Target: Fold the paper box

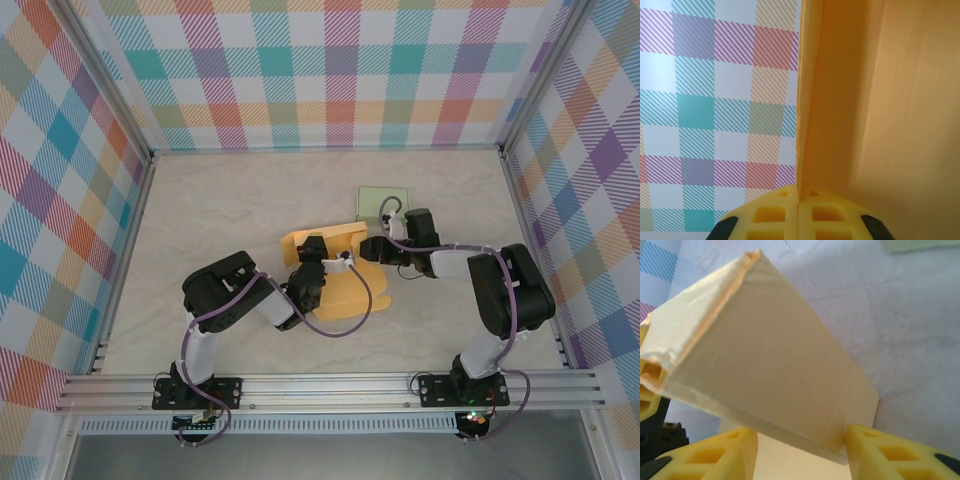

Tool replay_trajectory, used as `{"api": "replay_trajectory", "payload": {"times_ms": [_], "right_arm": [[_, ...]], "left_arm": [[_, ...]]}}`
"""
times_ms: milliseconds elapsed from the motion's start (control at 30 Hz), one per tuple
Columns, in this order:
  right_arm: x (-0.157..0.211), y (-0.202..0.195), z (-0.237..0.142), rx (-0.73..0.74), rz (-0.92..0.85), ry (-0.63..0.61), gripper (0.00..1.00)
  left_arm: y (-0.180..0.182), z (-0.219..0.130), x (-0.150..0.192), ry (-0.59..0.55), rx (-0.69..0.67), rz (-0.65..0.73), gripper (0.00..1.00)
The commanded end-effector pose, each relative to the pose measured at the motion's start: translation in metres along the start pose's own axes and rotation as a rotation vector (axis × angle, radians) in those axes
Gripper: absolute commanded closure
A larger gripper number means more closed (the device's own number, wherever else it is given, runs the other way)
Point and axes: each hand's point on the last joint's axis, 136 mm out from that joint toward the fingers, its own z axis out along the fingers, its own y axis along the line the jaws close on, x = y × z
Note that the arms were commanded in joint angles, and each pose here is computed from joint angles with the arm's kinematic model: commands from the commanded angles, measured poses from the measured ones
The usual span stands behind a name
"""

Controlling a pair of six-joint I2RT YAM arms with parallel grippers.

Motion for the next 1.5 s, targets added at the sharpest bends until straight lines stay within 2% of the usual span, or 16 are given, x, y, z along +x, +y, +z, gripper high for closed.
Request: {"api": "replay_trajectory", "payload": {"times_ms": [0,233,367,467,500,533,567,633,900,1033,1067,1167,1233,1367,1467], "right_arm": [[-0.026,-0.002,0.002,0.081,-0.106,-0.071,0.53],[-0.036,-0.011,0.011,0.181,-0.201,-0.13,0.57],[-0.039,-0.018,0.014,0.23,-0.219,-0.148,0.68],[-0.036,-0.024,0.017,0.265,-0.226,-0.148,0.75],[-0.035,-0.025,0.018,0.274,-0.228,-0.15,0.78],[-0.034,-0.025,0.018,0.284,-0.235,-0.154,0.82],[-0.034,-0.026,0.018,0.298,-0.243,-0.16,0.84],[-0.034,-0.025,0.018,0.315,-0.253,-0.172,0.85],[-0.036,-0.011,0.014,0.347,-0.315,-0.199,0.96],[-0.034,0.0,0.014,0.363,-0.352,-0.204,1.0],[-0.035,0.002,0.014,0.375,-0.359,-0.208,1.0],[-0.034,0.009,0.013,0.383,-0.372,-0.212,1.0],[-0.032,0.013,0.012,0.386,-0.369,-0.213,1.0],[-0.03,0.019,0.008,0.368,-0.353,-0.217,1.0],[-0.03,0.024,0.006,0.348,-0.349,-0.213,1.0]], "left_arm": [[-0.002,0.0,-0.007,-0.043,0.015,0.002,1.0],[-0.002,-0.004,-0.013,-0.068,0.032,-0.023,1.0],[0.001,-0.004,-0.013,-0.066,0.026,-0.038,1.0],[0.012,-0.004,-0.014,-0.061,0.011,-0.098,1.0],[0.017,-0.005,-0.015,-0.059,0.007,-0.123,0.99],[0.024,-0.006,-0.015,-0.058,0.005,-0.158,0.93],[0.031,-0.008,-0.016,-0.058,0.004,-0.2,0.82],[0.05,-0.014,-0.018,-0.062,-0.001,-0.321,0.48],[0.129,-0.065,0.002,-0.121,0.07,-0.946,0.16],[0.156,-0.091,0.037,-0.054,0.05,-1.238,0.05],[0.163,-0.096,0.051,-0.015,0.032,-1.308,0.01],[0.171,-0.11,0.108,0.165,-0.084,-1.519,0.0],[0.167,-0.116,0.134,0.248,-0.085,-1.628,0.0],[0.15,-0.116,0.155,0.365,0.025,-1.723,0.0],[0.138,-0.111,0.163,0.453,0.095,-1.735,0.0]]}}
